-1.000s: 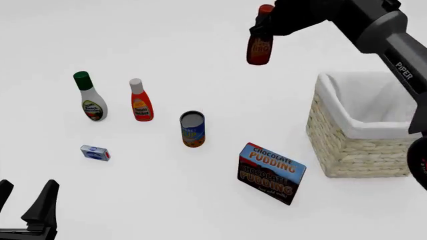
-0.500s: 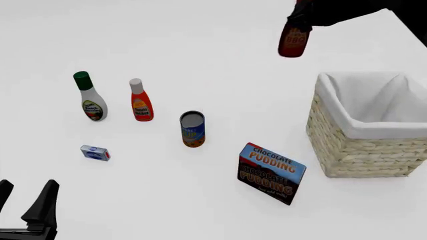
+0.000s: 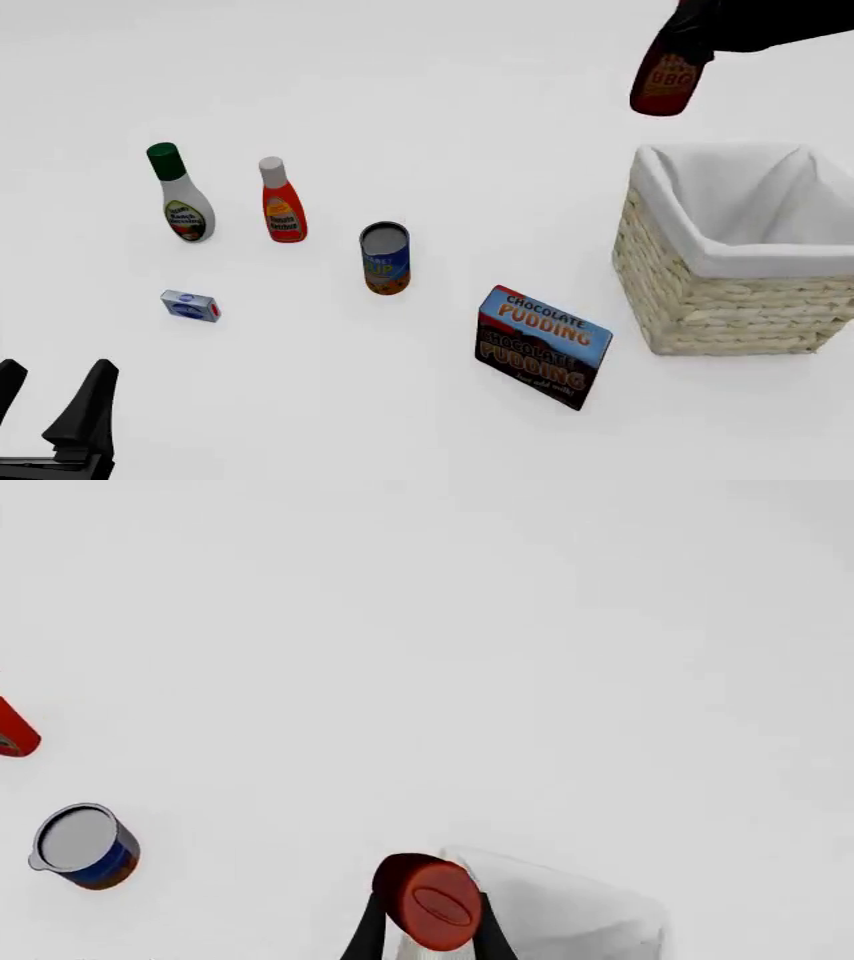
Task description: Pick the bbq sauce and place it in the basket.
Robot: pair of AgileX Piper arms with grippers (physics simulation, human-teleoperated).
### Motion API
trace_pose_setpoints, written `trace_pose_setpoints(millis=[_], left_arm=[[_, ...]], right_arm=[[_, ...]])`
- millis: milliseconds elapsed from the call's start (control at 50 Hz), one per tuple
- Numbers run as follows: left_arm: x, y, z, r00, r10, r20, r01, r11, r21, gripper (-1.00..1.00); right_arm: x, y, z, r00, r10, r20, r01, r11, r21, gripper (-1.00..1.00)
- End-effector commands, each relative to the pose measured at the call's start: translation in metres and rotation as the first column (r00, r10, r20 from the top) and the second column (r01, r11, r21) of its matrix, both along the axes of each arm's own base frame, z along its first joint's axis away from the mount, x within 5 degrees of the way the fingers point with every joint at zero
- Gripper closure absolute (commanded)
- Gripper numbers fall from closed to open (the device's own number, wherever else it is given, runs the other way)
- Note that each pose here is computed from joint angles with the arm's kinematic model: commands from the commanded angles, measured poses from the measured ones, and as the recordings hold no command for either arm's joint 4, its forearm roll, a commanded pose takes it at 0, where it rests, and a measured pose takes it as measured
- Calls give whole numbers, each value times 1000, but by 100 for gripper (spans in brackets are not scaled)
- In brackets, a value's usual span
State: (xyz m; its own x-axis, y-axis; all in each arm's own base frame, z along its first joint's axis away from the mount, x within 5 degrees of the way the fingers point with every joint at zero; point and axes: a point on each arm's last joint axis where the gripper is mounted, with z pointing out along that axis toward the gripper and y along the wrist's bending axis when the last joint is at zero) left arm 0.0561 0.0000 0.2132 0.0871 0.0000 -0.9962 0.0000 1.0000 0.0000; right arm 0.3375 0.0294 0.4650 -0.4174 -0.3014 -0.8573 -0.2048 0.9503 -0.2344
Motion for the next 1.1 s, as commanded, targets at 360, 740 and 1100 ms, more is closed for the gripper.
trace_pose_setpoints(millis=[360,740,1100], left_arm=[[0,0,0,1000,0,0,0,1000,0,-100],[0,0,0,1000,0,0,0,1000,0,-100],[0,0,0,1000,0,0,0,1000,0,-100]], right_arm=[[-46,-54,8,986,-168,24,168,986,-5,100],[-52,-80,-31,965,-260,-22,260,966,-1,100],[-39,-93,-69,953,-294,-73,295,956,-2,100]])
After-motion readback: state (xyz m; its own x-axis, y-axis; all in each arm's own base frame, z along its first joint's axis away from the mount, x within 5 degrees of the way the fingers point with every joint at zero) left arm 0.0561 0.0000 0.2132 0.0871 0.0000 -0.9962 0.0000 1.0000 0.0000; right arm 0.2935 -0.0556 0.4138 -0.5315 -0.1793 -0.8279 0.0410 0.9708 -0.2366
